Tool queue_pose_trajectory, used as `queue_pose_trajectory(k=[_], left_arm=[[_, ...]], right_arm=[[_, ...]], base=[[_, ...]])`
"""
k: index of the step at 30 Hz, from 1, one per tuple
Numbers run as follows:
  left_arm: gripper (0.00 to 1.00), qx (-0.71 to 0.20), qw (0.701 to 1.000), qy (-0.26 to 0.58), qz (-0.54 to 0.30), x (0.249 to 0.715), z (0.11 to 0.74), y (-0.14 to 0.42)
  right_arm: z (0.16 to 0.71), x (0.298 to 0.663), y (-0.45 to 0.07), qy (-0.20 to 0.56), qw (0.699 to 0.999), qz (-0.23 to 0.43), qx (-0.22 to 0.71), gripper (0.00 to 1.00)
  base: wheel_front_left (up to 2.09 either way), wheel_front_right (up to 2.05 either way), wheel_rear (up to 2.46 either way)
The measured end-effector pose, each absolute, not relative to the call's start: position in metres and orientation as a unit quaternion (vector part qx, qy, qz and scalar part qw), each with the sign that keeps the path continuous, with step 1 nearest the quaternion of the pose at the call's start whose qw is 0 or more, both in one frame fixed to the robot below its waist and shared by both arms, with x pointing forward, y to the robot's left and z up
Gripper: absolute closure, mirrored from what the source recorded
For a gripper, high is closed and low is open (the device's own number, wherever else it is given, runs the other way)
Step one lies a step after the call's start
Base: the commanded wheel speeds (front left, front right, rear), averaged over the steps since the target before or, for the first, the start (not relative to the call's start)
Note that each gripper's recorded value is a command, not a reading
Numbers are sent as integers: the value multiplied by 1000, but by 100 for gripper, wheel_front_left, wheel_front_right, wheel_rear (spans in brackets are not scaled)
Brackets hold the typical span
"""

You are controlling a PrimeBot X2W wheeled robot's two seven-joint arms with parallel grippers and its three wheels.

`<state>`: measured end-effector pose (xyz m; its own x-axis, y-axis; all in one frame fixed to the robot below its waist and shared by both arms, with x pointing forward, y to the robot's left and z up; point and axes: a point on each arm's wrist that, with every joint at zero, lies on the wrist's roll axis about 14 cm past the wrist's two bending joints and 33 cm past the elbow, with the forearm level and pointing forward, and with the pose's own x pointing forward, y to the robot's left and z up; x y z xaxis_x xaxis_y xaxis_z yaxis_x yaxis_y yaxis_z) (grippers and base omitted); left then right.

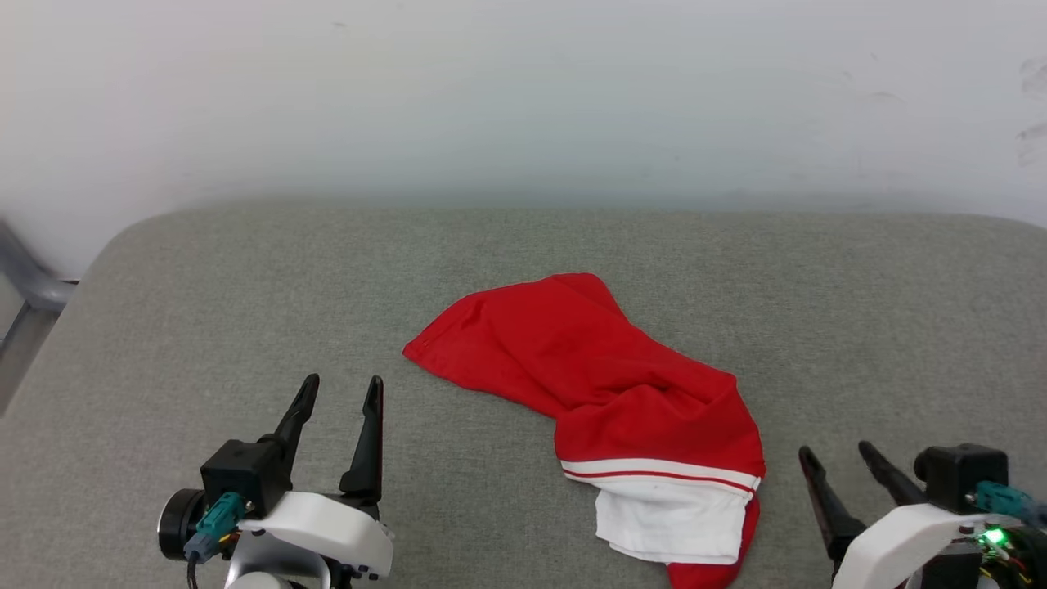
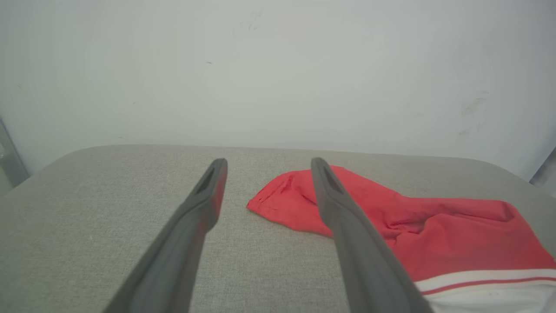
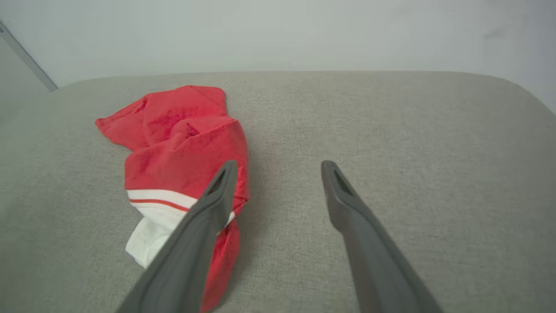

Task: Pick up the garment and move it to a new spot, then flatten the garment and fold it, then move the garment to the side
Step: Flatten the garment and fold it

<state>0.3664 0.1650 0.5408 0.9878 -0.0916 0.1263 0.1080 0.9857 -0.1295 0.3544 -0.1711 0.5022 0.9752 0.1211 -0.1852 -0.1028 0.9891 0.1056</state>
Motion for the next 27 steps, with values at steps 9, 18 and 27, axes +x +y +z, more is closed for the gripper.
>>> queue_pose_trajectory(k=[9,18,27], left_arm=[[0,-82,994,-65,-33,372,541,171],[0,-90,994,-59,-17,386,533,176],[0,-92,995,-37,-6,394,516,180]], right_arm=[[455,343,-122,275,944,184,7,0],[432,356,-91,325,908,259,-41,0],[433,377,-68,311,901,299,-50,100]], base=[[0,0,0],[0,0,0],[0,0,0]])
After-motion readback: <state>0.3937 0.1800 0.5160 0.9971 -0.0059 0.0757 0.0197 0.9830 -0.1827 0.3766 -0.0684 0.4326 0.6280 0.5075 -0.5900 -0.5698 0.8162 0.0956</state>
